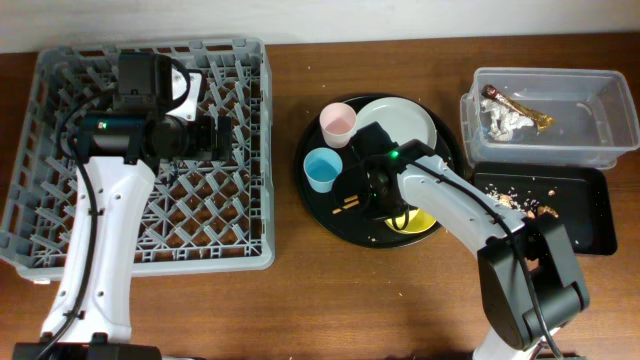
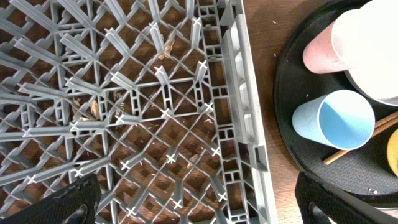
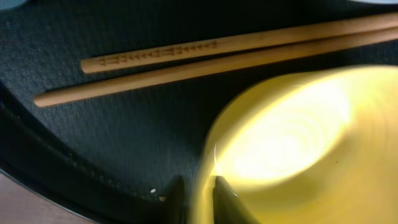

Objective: Sort waste into correct bins and load items into the dishwasher rack
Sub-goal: 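Return the yellow bowl to the round tray with the right gripper, then grasp the blue cup with the right gripper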

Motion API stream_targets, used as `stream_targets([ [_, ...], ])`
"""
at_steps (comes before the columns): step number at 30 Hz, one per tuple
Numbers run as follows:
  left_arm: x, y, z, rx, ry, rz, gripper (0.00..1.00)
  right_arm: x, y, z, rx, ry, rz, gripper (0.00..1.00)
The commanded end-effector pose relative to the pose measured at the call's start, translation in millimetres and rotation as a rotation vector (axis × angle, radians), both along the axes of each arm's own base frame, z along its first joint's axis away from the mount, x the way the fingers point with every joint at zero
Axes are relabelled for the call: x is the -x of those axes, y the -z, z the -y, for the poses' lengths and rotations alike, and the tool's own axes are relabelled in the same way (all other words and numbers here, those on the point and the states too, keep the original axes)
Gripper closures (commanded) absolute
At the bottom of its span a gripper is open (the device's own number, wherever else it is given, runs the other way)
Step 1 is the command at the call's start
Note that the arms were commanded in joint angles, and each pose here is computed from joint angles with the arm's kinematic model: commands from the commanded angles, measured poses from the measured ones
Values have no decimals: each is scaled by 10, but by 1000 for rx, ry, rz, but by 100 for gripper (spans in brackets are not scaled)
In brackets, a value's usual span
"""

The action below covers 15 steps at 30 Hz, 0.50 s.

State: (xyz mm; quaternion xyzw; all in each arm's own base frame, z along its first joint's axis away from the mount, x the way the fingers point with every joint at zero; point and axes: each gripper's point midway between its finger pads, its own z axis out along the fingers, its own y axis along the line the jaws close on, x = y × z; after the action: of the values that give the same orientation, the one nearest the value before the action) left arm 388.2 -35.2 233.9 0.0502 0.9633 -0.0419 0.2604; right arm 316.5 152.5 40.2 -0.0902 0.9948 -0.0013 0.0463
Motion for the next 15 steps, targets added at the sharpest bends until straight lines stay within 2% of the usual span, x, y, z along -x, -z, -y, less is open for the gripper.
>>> stream_targets([
  [1, -22, -38, 2, 4, 11, 11, 1, -4, -147, -74, -25, -26, -23, 58],
  [2, -22, -38, 2, 4, 11, 11, 1, -30, -274, -60, -24, -18, -28, 58],
  [5, -130, -110, 29, 16, 17, 64, 1, -266, -1104, 15, -60, 28, 46, 57],
  [6, -120, -106, 47, 25, 23, 60, 1, -334, -1387, 34, -98, 45, 79, 53],
  [8, -120, -106, 45, 25, 23, 60, 1, -427, -1648, 43, -167, 68, 116, 47],
  [10, -104, -124, 185, 89, 65, 58, 1, -489, -1703, 141, -204, 106, 119, 47],
  [12, -53, -192, 481, 234, 161, 54, 1, -517, -1718, 498, -200, 179, 103, 48],
  [15, -68, -222, 726, 255, 160, 60, 2, -482, -1951, 991, -274, 255, 141, 49],
])
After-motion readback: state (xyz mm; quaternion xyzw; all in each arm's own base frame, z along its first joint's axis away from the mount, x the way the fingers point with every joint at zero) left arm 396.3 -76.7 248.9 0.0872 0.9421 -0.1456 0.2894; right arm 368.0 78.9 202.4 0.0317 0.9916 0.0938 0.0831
